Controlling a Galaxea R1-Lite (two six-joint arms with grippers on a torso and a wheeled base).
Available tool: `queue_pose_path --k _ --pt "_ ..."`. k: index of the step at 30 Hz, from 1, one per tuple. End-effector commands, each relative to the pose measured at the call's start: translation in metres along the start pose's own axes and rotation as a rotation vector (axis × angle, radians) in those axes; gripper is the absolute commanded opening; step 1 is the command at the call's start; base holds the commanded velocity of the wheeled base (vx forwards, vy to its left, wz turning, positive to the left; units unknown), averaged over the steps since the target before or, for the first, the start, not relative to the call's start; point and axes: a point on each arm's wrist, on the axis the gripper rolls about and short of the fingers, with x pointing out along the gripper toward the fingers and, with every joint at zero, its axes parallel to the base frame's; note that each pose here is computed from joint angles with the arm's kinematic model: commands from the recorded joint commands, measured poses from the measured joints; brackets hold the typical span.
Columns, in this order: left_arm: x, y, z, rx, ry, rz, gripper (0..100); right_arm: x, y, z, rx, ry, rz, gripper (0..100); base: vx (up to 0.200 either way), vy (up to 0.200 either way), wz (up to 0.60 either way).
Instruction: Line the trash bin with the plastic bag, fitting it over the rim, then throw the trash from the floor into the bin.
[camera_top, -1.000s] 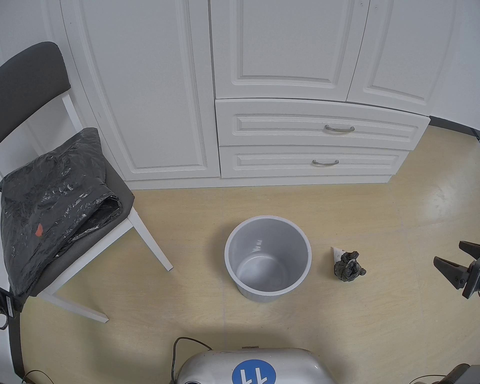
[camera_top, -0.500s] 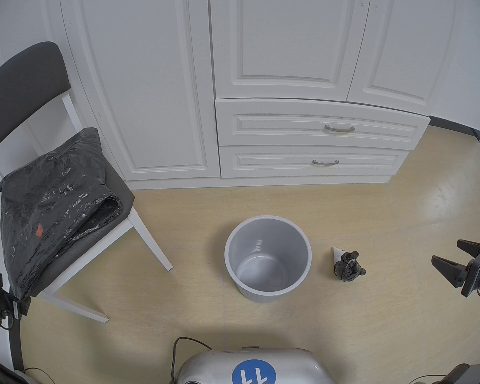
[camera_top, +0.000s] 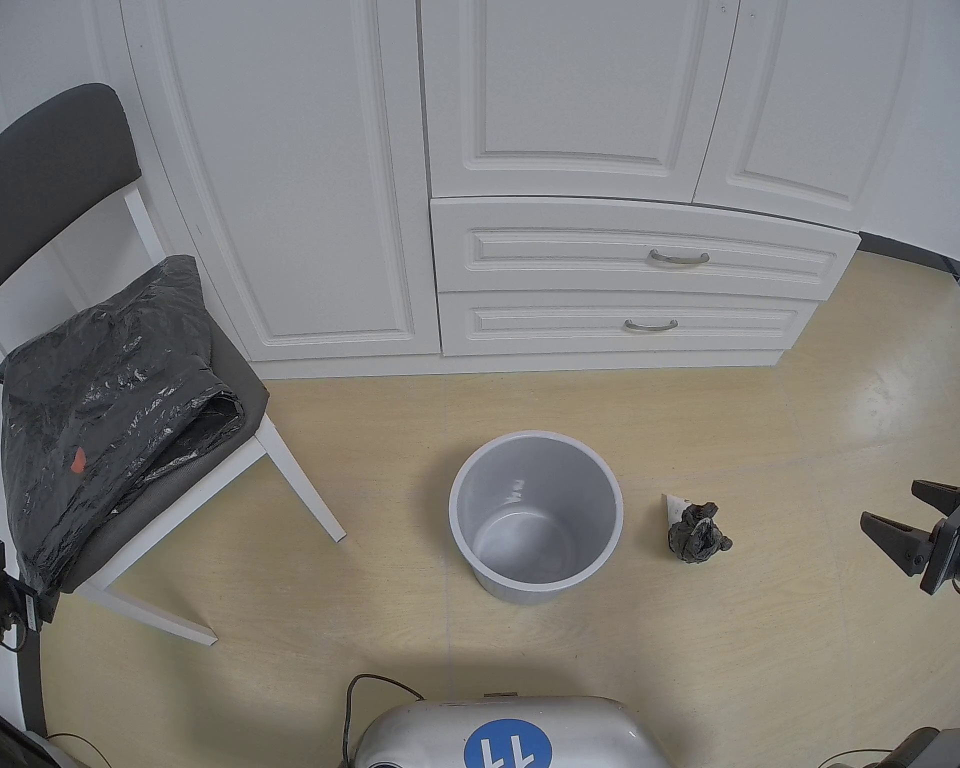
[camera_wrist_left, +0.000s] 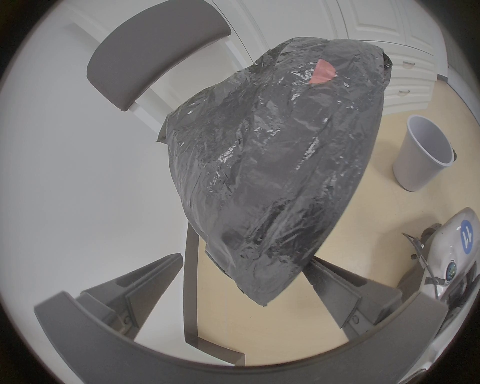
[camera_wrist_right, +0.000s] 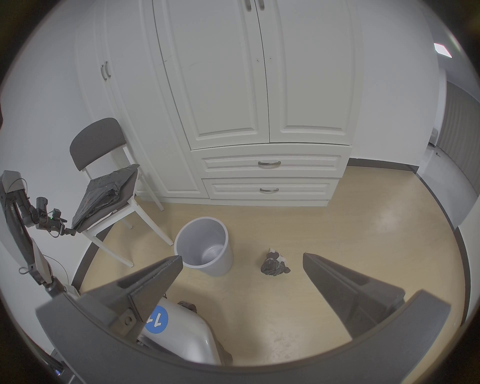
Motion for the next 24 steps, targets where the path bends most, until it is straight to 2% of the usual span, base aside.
queue_pose_path --k 1,14,15,20,24 --pt "0.014 0.004 -0.005 -0.012 0.019 -0.006 100 -0.001 0.000 0.000 -0.001 -0.005 0.000 100 0.000 0.000 0.00" --pt "0.016 0.008 -0.005 -0.063 -0.035 0.044 100 -0.002 0.000 -0.001 -0.003 -0.007 0.002 100 0.000 0.000 0.00" --pt "0.007 0.006 -0.004 -0.063 -0.062 0.083 100 -0.002 0.000 -0.001 -0.002 -0.007 0.003 100 0.000 0.000 0.00" --pt "-0.010 -0.001 0.000 -0.074 -0.138 0.140 100 -0.003 0.001 -0.001 -0.002 -0.008 0.005 100 0.000 0.000 0.00" --pt "-0.021 0.001 0.008 -0.129 -0.221 0.192 100 -0.003 0.001 -0.001 -0.004 -0.010 0.011 100 0.000 0.000 0.00"
